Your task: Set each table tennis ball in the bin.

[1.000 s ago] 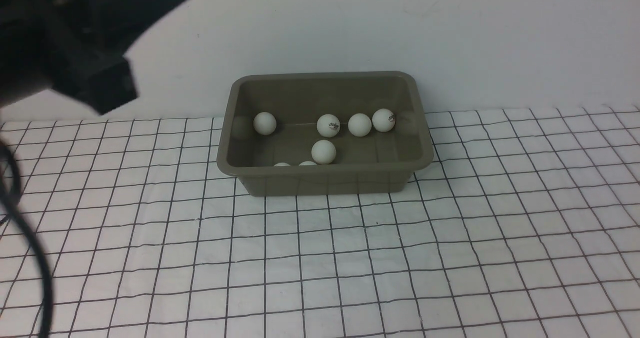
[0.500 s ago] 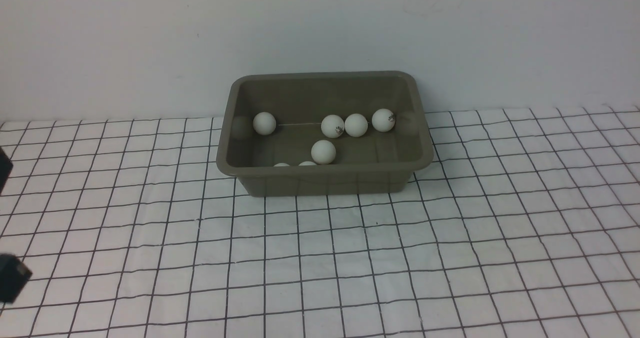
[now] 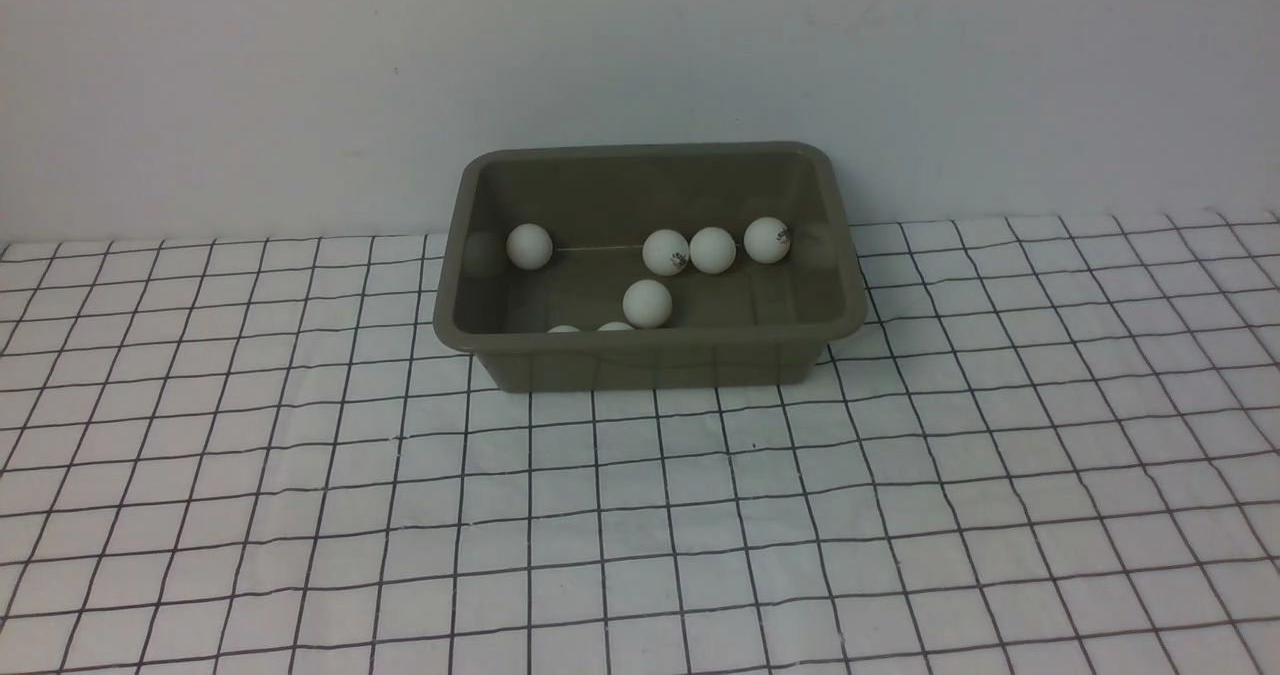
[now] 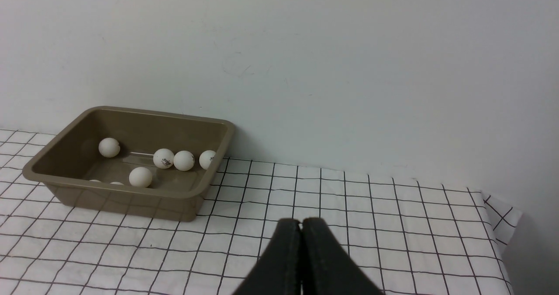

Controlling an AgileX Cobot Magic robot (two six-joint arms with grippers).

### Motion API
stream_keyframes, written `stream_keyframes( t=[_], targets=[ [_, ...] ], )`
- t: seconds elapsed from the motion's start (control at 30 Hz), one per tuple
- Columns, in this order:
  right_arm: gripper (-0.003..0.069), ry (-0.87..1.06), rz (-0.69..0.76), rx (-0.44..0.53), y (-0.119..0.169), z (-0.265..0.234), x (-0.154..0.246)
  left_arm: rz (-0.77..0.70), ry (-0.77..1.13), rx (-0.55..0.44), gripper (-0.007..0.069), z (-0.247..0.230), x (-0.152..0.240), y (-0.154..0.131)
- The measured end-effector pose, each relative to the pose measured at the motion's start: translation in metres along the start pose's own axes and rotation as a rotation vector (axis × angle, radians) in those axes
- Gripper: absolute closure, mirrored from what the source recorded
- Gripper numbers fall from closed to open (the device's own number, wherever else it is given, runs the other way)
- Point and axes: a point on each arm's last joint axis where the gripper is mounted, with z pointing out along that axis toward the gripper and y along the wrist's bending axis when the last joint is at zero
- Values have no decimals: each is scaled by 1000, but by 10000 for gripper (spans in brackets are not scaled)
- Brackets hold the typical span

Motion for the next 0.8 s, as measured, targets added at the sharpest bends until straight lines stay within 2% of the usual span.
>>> stream_keyframes(
  t=[0.3,0.47,0.5,0.63,0.67,0.73,0.8],
  targets=[
    [675,0,0,0,0,0,0,-87,-70,17,629,-5,-15,-4],
    [675,0,0,0,0,0,0,-268,-201,33,629,-13,-51,-10],
    [675,0,0,0,0,0,0,-334,-248,12,629,-16,-60,-8],
    [675,0,0,0,0,0,0,-384,-312,-49,629,-20,-74,-4],
    [675,0,0,0,0,0,0,-369,-326,-105,629,-22,-77,0],
    [675,0,0,0,0,0,0,-322,-317,-148,629,-23,-76,3],
    [675,0,0,0,0,0,0,-210,-273,-203,629,-23,-73,6]
  ],
)
